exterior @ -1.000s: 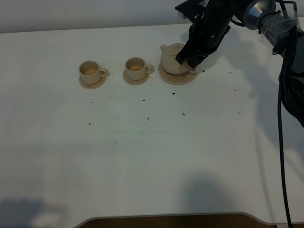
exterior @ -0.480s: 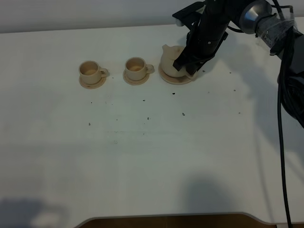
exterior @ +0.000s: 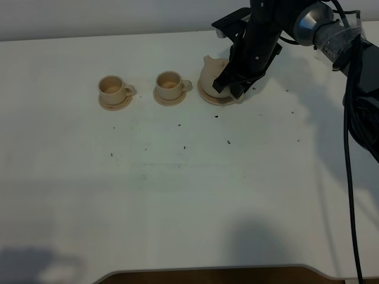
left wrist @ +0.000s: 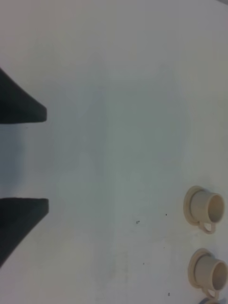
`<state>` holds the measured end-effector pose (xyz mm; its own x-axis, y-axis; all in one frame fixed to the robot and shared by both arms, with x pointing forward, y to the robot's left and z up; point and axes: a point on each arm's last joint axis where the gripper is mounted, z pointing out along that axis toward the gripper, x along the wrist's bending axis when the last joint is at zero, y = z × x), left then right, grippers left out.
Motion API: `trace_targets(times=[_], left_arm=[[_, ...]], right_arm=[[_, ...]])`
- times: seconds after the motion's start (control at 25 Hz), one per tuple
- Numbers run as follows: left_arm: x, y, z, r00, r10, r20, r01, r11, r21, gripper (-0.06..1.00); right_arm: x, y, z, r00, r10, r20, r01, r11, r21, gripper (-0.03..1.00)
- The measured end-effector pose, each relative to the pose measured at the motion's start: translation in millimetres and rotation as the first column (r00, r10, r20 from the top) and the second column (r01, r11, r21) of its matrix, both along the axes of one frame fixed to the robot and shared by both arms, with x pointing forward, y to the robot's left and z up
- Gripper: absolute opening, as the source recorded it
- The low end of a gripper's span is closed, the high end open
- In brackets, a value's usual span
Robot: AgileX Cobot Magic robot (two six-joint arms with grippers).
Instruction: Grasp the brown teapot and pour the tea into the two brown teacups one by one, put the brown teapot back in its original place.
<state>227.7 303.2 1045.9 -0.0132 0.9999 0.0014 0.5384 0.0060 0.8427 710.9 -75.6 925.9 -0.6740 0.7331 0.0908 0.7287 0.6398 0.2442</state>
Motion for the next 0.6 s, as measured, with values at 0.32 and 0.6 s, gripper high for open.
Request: trace_targets(times=[0.32,0.6], left_arm=[[0.0,0.0,0.0,1.000,0.000,0.000,0.000,1.000,0.000,0.37],[0.0,0.0,0.0,1.000,0.000,0.000,0.000,1.000,0.000,0.37]], right_arm=[[-0.7,0.7,0.6,1.000,0.001,-0.003,-0.001,1.000,0.002,0.39],[-1.0,1.5,0.7,1.000,0.019,0.003,-0.019,1.000,-0.003,0.51]])
